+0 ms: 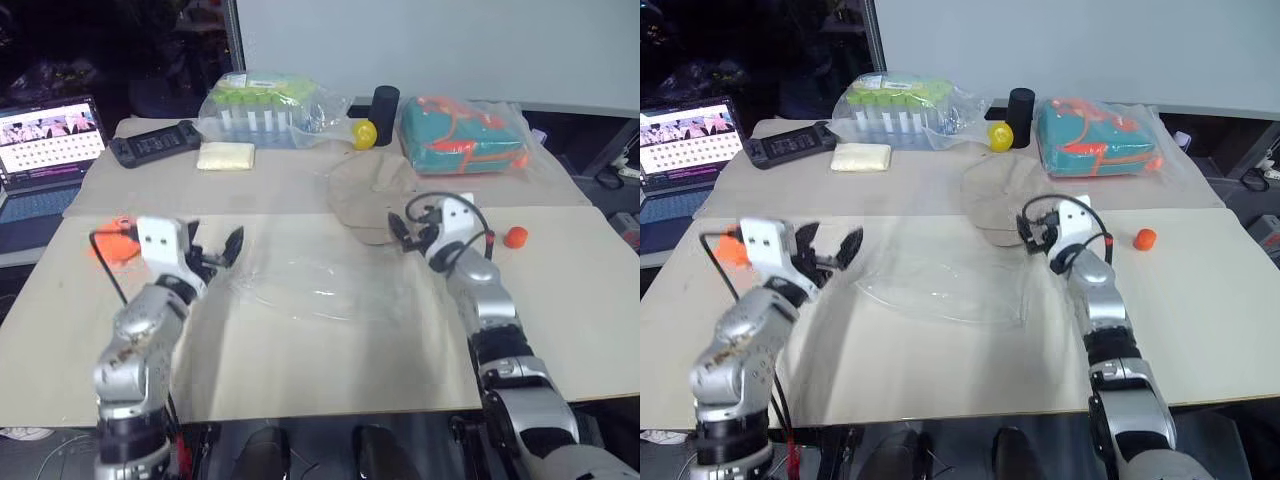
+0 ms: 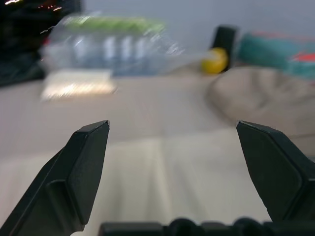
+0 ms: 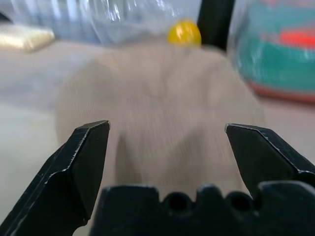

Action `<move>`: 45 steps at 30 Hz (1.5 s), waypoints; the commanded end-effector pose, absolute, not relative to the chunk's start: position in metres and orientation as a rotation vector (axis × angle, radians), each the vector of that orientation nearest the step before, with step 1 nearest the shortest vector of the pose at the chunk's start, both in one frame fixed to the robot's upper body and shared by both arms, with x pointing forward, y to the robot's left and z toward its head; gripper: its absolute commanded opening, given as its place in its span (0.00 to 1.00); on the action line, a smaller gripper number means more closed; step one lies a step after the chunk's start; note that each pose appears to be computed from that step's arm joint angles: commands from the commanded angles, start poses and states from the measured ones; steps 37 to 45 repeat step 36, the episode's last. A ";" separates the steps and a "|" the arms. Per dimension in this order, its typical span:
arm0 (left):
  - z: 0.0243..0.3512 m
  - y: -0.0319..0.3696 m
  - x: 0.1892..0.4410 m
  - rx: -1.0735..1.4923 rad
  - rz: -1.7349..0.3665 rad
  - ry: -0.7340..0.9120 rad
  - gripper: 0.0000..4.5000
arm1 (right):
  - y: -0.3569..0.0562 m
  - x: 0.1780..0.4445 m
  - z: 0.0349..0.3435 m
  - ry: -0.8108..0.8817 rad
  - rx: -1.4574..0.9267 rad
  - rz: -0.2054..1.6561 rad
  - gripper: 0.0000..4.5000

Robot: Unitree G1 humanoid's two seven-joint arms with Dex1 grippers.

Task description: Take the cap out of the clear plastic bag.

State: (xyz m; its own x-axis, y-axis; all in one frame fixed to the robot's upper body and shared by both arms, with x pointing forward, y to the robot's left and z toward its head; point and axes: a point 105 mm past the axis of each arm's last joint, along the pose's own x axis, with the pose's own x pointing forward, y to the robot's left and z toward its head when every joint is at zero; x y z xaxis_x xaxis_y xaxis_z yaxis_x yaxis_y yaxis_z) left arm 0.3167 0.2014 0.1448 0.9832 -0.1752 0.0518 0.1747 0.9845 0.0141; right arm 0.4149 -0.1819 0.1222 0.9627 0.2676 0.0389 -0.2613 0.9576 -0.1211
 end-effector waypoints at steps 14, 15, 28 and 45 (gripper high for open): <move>0.103 0.197 0.258 0.104 -0.019 -0.109 0.98 | -0.215 0.326 0.087 -0.052 -0.261 0.191 1.00; 0.098 0.197 0.256 0.099 -0.010 -0.101 0.98 | -0.212 0.324 0.084 -0.048 -0.261 0.191 1.00; 0.082 0.213 0.256 0.080 0.129 -0.082 0.98 | -0.196 0.328 0.071 -0.042 -0.191 0.156 1.00; 0.070 0.212 0.260 0.140 0.122 0.005 0.98 | -0.198 0.334 0.071 -0.045 -0.191 0.149 1.00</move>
